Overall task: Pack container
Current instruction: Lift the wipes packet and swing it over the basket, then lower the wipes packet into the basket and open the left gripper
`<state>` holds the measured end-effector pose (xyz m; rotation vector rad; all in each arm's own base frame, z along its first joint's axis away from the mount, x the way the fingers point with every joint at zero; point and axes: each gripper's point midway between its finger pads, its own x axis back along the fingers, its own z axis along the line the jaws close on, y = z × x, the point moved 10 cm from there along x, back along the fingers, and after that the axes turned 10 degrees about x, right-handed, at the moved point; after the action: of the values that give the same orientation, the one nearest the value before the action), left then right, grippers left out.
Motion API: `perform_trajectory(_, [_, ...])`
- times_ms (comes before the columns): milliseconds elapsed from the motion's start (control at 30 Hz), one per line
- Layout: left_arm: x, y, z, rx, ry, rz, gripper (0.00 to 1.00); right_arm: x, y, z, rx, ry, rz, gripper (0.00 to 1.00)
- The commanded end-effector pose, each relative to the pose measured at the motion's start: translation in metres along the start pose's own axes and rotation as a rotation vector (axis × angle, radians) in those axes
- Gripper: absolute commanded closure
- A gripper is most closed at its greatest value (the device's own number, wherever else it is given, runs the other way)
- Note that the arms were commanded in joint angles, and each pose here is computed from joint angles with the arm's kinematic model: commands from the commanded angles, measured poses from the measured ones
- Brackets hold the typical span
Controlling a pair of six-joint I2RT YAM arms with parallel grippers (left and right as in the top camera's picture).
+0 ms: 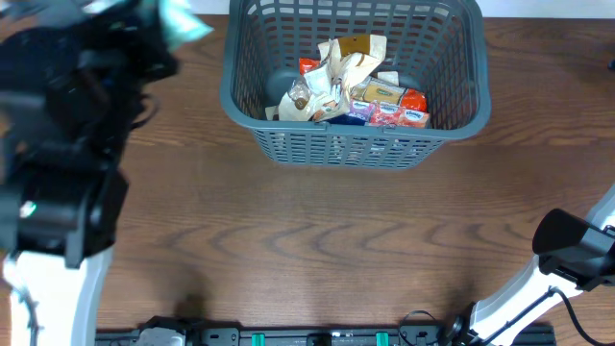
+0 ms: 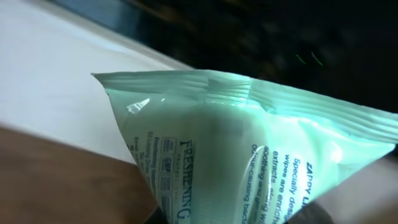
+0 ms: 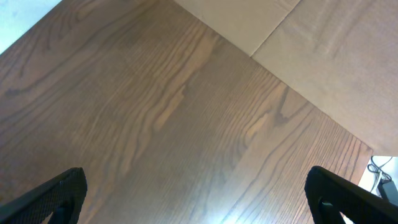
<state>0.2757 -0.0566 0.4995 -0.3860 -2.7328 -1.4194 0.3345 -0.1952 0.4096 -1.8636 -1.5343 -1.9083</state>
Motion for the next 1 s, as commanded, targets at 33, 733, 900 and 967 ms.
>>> perform_trajectory(33, [-0.044, -0.048, -0.021, -0.194, -0.148, 0.226, 0.94, -0.005, 0.0, 0.001, -0.01, -0.013, 0.009, 0.01])
perform_trajectory(733, [-0.157, -0.164, -0.018, -0.331, -0.077, 0.461, 0.94, -0.005, 0.0, 0.001, -0.01, -0.013, 0.009, 0.01])
perform_trajectory(900, [-0.177, -0.188, -0.005, -0.335, -0.038, 0.522, 0.94, -0.005, 0.0, 0.001, -0.01, -0.013, 0.009, 0.01])
perform_trajectory(967, [-0.183, -0.195, 0.002, -0.335, -0.018, 0.546, 0.94, -0.005, 0.0, 0.001, -0.01, -0.013, 0.009, 0.01])
